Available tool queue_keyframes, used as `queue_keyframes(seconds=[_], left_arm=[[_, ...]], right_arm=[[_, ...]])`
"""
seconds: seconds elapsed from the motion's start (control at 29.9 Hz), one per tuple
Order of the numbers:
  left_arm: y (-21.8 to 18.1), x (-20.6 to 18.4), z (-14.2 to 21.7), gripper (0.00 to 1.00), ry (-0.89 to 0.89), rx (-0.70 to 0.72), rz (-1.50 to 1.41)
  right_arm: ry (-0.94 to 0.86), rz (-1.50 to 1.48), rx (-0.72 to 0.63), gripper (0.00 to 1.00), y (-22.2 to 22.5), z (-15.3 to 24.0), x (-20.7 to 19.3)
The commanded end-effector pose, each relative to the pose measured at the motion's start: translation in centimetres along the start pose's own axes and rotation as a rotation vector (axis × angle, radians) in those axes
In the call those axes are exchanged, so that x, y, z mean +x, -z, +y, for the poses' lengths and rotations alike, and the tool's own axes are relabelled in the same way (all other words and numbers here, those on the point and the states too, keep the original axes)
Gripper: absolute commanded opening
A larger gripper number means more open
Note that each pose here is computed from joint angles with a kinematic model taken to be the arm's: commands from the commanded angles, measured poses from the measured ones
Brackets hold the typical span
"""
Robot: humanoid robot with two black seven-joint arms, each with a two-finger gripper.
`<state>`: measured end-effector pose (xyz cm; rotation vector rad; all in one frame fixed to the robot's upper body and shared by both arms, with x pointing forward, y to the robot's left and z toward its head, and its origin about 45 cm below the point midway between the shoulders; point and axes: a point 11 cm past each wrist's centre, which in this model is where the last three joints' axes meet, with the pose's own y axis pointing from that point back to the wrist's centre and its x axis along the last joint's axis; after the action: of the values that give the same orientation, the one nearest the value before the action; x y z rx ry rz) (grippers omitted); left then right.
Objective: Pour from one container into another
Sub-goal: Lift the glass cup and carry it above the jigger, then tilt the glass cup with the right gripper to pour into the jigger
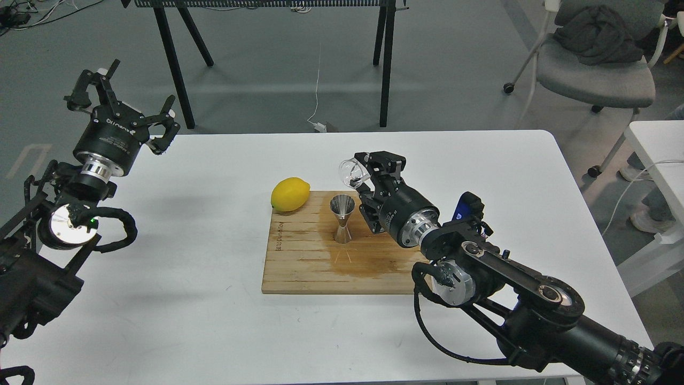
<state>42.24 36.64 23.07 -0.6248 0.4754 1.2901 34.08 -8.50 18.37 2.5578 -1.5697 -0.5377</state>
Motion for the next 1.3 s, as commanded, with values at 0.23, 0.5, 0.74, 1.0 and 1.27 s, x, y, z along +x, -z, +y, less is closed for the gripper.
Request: queue_keyframes(seconds=[0.23, 0.5, 0.74, 1.0, 1.27], left_arm=[[-0.3, 0.7, 0.6, 1.0, -0.013, -0.023, -0.004], [-0.2, 0.7, 0.7, 1.0, -0.015, -0.022, -0.001], [-0.1, 0.7, 0.7, 1.0, -0.013, -0.021, -0.001], [-0.1, 0.7, 0.7, 1.0, -0.012, -0.023, 0.001], [-0.4, 0.8, 0.8, 1.0, -0.014, -0.038, -0.002]], right_arm=[[0.003, 0.107, 0.024, 0.27, -0.4, -0.6, -0.7], [0.013, 0.181, 0.019, 0.27, -1.0, -0.9, -0.9], [0.006, 0.216, 0.02, 0.27, -0.9, -1.3, -0.5], [0.038, 0.253, 0.015, 0.27, -1.0, -1.4, -1.5], [0.048, 0.271, 0.023, 0.27, -0.5, -1.6, -1.6]])
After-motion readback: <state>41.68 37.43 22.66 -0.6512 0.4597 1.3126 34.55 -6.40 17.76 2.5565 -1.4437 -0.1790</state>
